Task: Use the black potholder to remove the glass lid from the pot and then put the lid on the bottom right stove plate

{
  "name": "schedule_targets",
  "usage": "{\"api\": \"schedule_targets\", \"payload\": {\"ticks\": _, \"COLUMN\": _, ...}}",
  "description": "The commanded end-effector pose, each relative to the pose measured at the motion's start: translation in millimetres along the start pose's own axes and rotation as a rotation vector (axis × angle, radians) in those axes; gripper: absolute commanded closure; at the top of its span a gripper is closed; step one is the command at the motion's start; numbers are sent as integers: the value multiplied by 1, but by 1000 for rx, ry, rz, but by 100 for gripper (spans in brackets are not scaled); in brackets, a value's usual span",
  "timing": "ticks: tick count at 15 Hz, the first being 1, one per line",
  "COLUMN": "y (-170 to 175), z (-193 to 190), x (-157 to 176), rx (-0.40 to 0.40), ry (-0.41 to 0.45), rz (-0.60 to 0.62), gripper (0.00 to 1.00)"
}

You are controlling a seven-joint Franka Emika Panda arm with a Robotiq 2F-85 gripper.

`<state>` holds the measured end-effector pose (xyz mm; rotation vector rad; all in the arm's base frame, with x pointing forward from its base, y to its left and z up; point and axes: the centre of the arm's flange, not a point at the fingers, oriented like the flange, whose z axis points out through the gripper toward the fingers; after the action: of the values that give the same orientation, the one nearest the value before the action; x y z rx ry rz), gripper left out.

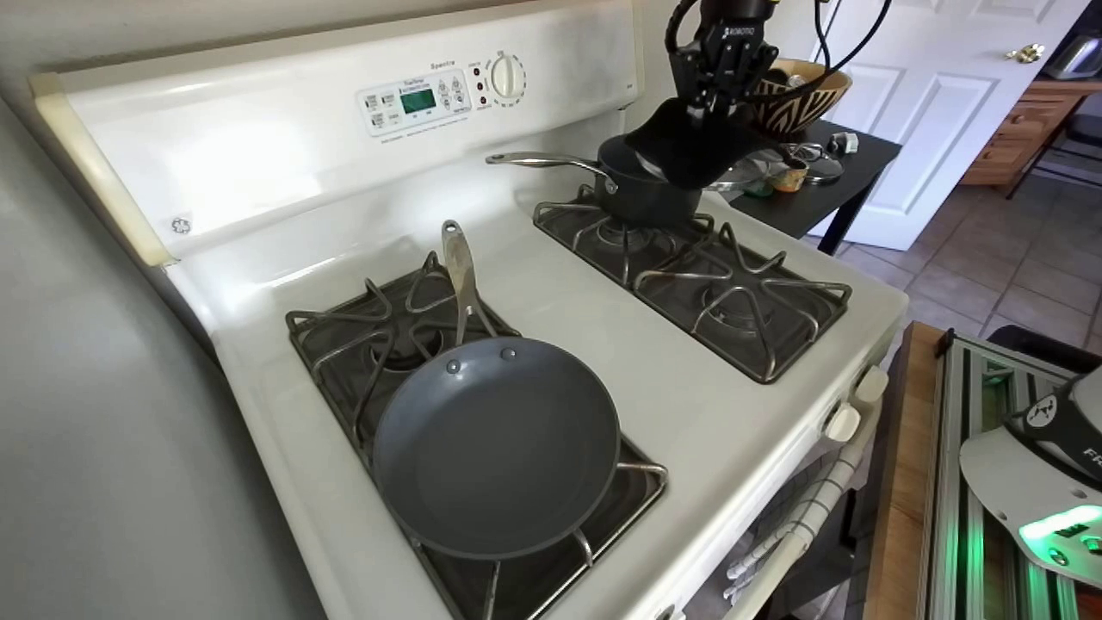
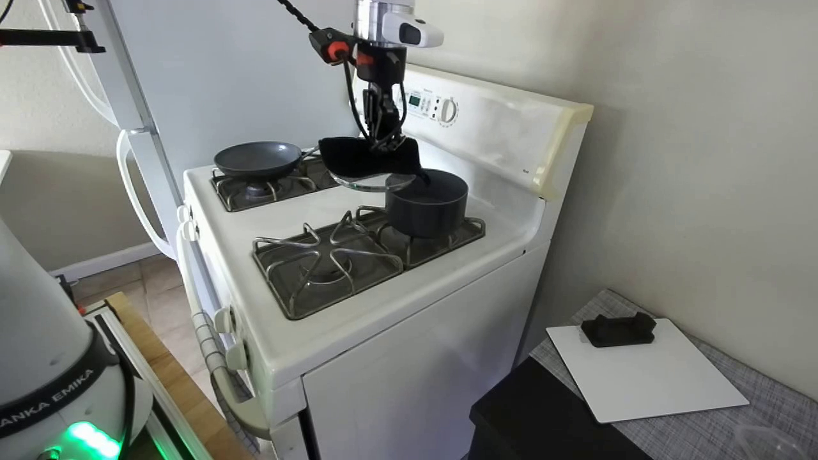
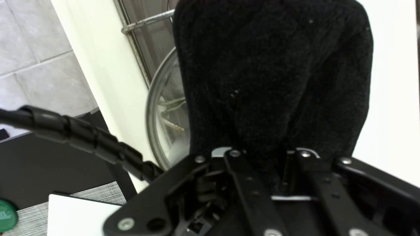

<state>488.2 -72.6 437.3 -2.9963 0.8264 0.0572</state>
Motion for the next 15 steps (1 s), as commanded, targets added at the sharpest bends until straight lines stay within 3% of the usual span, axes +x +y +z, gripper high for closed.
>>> {"api": "schedule_targets", "payload": {"ticks": 1, "y": 9, "z": -2, "x": -48, "rx": -3, "ry": 42, "rz": -33, "gripper": 95}}
{"api": "schedule_targets", "payload": {"ticks": 9, "y": 19, "z": 27, "x": -99, "rx": -44, "ry": 26, "rz": -64, "gripper": 95}}
{"api": "schedule_targets", "payload": {"ticks": 15, "y": 21, "z": 48, "x": -118, "rx": -77, "ry": 19, "rz": -79, "gripper": 95}}
